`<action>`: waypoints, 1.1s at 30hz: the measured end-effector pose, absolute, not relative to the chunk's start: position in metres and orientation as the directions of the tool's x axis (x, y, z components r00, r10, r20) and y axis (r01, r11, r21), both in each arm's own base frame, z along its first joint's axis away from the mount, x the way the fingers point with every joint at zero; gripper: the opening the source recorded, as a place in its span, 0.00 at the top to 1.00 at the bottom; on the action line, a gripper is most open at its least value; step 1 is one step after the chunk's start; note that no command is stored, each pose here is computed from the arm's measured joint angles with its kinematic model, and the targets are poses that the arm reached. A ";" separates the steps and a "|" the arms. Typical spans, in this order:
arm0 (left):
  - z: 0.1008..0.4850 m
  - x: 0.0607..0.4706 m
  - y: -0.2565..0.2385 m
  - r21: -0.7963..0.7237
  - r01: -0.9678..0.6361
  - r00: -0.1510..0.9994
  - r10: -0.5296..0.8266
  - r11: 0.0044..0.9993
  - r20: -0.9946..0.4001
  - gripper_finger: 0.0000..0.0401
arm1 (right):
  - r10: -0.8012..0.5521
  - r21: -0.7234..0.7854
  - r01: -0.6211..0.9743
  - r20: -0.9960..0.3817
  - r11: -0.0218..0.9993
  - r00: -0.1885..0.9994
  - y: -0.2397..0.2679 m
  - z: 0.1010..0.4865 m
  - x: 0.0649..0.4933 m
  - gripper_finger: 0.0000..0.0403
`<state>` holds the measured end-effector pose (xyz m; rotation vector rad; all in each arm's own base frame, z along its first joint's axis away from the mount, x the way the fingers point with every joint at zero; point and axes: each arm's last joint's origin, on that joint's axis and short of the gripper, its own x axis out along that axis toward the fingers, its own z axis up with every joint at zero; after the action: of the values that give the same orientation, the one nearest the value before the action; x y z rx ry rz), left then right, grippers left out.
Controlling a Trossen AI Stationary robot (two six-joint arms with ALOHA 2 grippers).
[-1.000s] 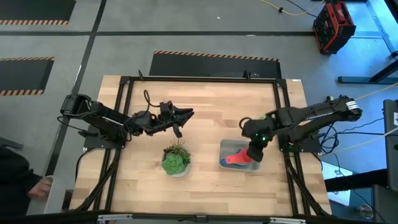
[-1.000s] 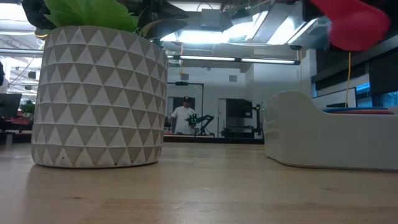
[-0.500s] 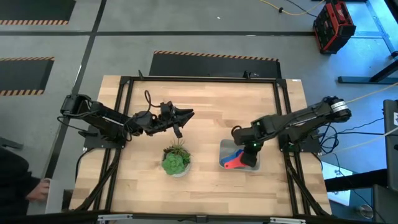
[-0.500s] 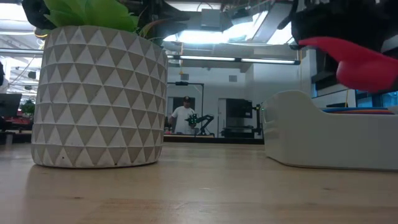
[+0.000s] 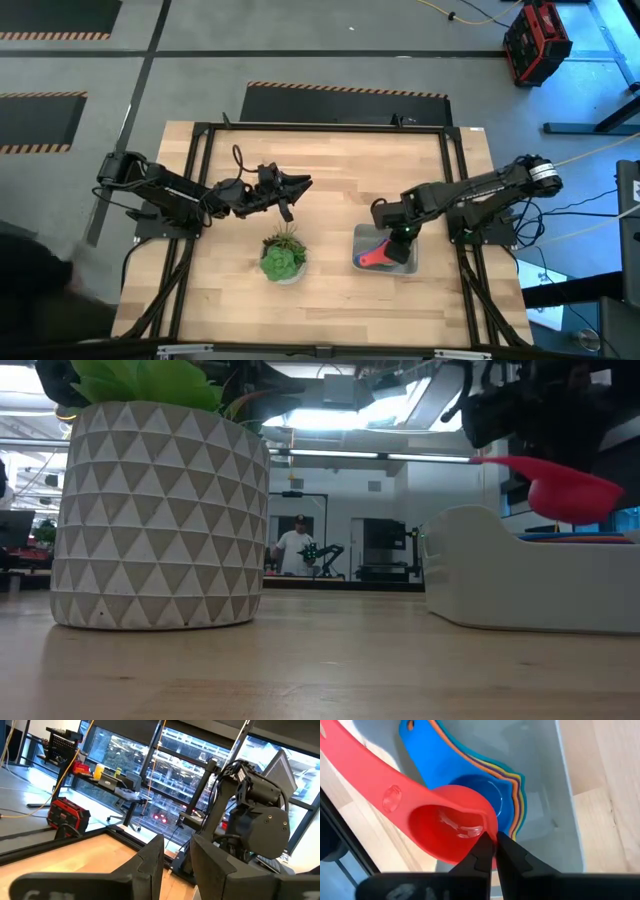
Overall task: Nest measuring cups in basket
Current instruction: Stack the red measuring cup on top of the blue measuring cup in the grey bin
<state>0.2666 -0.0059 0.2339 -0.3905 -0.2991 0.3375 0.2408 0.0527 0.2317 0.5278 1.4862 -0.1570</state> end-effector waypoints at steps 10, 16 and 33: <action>0.234 0.267 -0.006 -0.421 -0.259 0.901 0.375 0.869 0.218 0.78 | 0.199 0.220 0.427 -0.976 0.877 0.093 0.049 0.230 0.242 0.96; 0.234 0.267 -0.006 -0.421 -0.259 0.901 0.375 0.869 0.218 0.78 | 0.196 0.217 0.427 -0.976 0.878 0.094 0.049 0.230 0.242 0.94; 0.234 0.267 -0.006 -0.422 -0.259 0.901 0.375 0.869 0.218 0.78 | 0.145 0.176 0.412 -0.984 0.894 0.106 0.047 0.229 0.243 0.77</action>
<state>0.2666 -0.0059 0.2340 -0.3963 -0.3006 0.3366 0.2429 0.0474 0.2294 0.4660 1.4675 -0.2076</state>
